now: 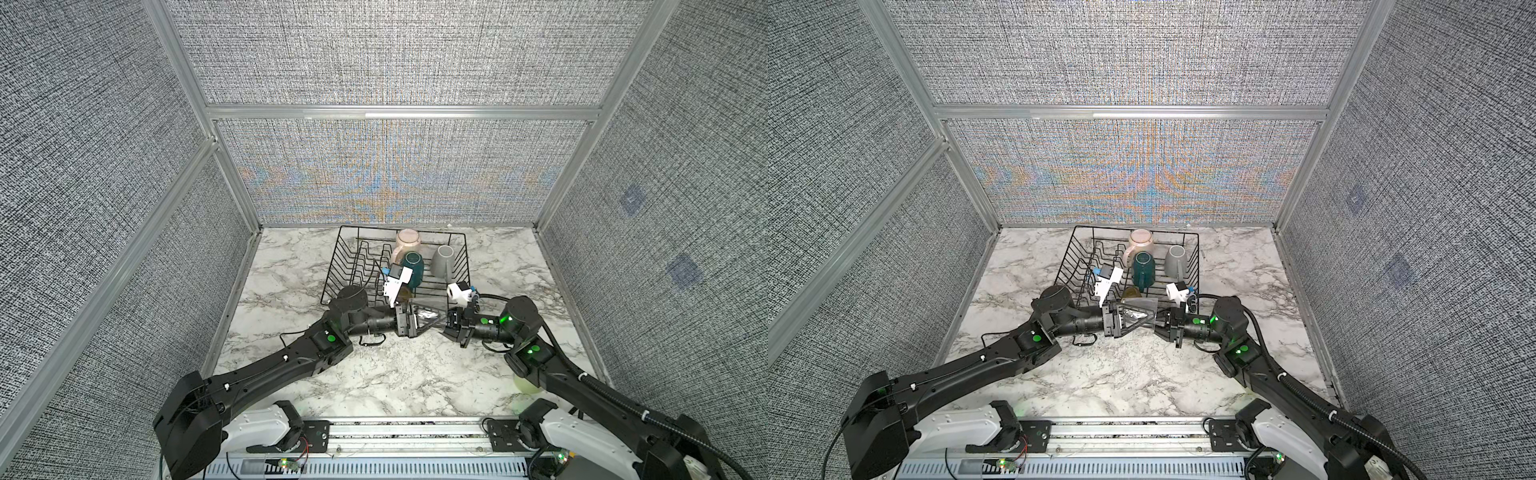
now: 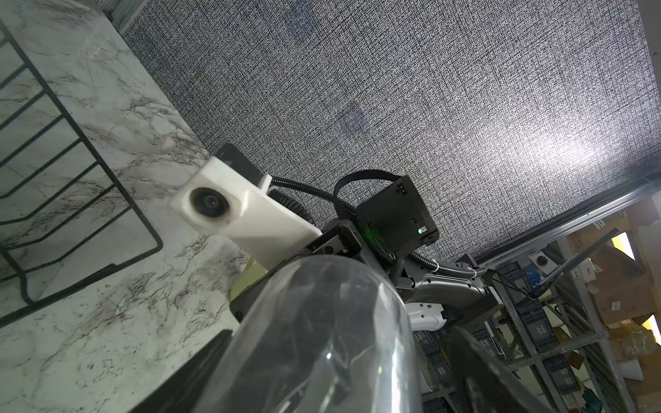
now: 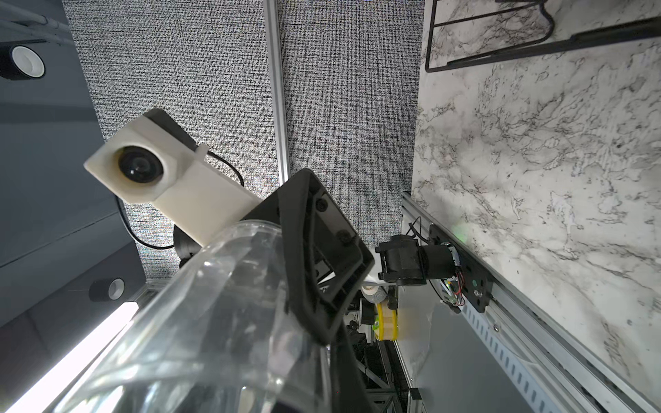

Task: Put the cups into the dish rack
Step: 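Grasp the clear cup with the left gripper while the right gripper holds, then carry the clear cup over the rack with the left gripper while the right draws back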

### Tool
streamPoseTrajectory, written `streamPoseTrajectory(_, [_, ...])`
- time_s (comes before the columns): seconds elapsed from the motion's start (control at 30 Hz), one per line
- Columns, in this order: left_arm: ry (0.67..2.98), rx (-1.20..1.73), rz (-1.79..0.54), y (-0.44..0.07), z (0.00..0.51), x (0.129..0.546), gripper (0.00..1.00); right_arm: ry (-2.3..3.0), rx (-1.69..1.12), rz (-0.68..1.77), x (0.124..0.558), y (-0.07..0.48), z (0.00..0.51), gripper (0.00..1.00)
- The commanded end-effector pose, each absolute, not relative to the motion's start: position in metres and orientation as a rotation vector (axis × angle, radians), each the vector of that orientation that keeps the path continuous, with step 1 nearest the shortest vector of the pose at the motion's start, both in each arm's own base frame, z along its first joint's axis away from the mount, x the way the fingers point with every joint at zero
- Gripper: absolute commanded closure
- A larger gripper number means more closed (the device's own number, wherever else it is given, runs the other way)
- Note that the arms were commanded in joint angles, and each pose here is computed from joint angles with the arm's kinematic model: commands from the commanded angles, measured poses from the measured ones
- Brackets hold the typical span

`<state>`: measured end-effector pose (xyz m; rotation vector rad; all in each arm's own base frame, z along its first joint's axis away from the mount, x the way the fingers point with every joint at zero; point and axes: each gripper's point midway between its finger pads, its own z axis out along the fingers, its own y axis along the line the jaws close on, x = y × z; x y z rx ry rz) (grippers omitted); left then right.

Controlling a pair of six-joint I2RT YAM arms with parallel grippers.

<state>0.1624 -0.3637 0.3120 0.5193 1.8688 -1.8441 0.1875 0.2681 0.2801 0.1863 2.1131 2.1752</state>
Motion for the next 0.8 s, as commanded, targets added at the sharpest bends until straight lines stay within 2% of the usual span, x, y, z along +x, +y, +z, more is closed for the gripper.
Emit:
streamPoseTrajectory(0.0, [1.818,0.585,-1.877,-0.365,0.323,0.155,0.1,2.038,0.185,2.197,0.192,0.267,0.29,1.0])
streamPoseTrajectory(0.47, [1.844,0.557,-1.83,-0.364,0.319,0.166,0.29,2.025,0.292,2.199,0.203,0.263,0.274,1.0])
streamPoseTrajectory(0.63, [1.872,0.545,-1.797,-0.367,0.315,0.173,0.31,2.034,0.306,2.211,0.204,0.263,0.27,0.9])
streamPoseTrajectory(0.77, [1.883,0.533,-1.773,-0.369,0.317,0.178,0.31,2.014,0.354,2.225,0.207,0.258,0.266,0.72])
